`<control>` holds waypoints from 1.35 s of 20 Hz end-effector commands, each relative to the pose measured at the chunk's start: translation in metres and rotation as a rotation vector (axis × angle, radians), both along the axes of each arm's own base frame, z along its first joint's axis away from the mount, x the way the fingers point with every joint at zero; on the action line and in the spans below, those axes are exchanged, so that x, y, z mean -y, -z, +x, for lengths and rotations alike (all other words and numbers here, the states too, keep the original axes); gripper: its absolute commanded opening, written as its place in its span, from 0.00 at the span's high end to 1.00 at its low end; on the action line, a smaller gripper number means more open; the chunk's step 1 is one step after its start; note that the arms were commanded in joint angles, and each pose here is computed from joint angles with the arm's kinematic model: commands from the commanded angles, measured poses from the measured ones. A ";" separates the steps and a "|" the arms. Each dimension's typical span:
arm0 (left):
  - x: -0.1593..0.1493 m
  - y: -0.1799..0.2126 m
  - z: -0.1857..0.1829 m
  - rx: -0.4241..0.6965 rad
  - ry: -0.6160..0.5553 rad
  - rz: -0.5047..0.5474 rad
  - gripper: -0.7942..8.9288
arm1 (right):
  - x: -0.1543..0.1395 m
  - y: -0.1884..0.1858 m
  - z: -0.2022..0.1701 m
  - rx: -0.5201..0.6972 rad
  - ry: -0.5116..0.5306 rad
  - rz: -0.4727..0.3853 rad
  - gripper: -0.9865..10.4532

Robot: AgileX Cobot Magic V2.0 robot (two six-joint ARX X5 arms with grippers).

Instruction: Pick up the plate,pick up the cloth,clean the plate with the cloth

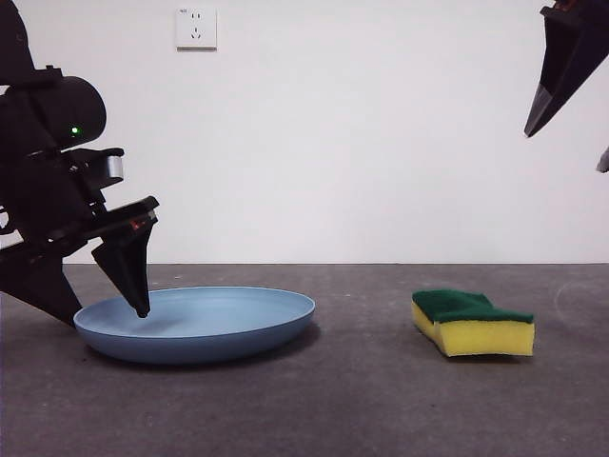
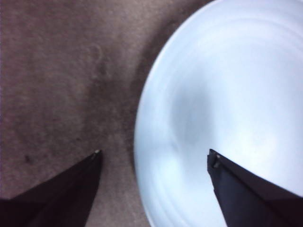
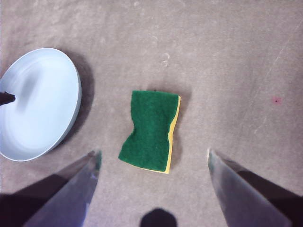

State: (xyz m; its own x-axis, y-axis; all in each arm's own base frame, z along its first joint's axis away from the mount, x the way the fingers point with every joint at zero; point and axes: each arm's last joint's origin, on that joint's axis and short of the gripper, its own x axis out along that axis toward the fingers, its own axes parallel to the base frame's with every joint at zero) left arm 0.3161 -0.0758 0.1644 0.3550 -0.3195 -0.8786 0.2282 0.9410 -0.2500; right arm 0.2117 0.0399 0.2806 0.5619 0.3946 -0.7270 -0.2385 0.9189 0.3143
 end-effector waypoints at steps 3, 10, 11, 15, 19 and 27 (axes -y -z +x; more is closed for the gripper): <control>0.003 0.002 0.002 0.025 0.027 0.006 0.93 | -0.001 -0.001 0.000 0.005 0.001 0.006 0.58; 0.004 -0.014 0.008 0.059 0.029 0.029 0.93 | -0.019 -0.006 0.007 0.046 -0.072 0.007 0.59; 0.004 -0.022 0.008 0.068 0.034 0.030 0.93 | -0.024 -0.006 0.012 0.040 -0.087 0.002 0.59; 0.003 -0.061 0.005 0.142 0.053 0.037 0.93 | -0.049 -0.001 0.035 -0.005 -0.118 -0.067 0.59; -0.001 -0.110 -0.006 0.253 0.040 0.071 0.93 | -0.073 0.019 0.058 -0.083 -0.140 -0.164 0.59; -0.009 -0.170 -0.040 0.425 0.021 0.052 0.93 | -0.092 0.084 0.082 -0.281 -0.158 -0.281 0.67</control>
State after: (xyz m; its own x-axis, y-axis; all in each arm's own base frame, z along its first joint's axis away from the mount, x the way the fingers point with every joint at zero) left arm 0.2752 -0.0654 0.3344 0.6831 -0.2881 -0.6711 0.3116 0.9460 -0.0891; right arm 0.2929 0.1313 0.1990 0.2792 0.2313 -0.9319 -0.3225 0.9368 0.1359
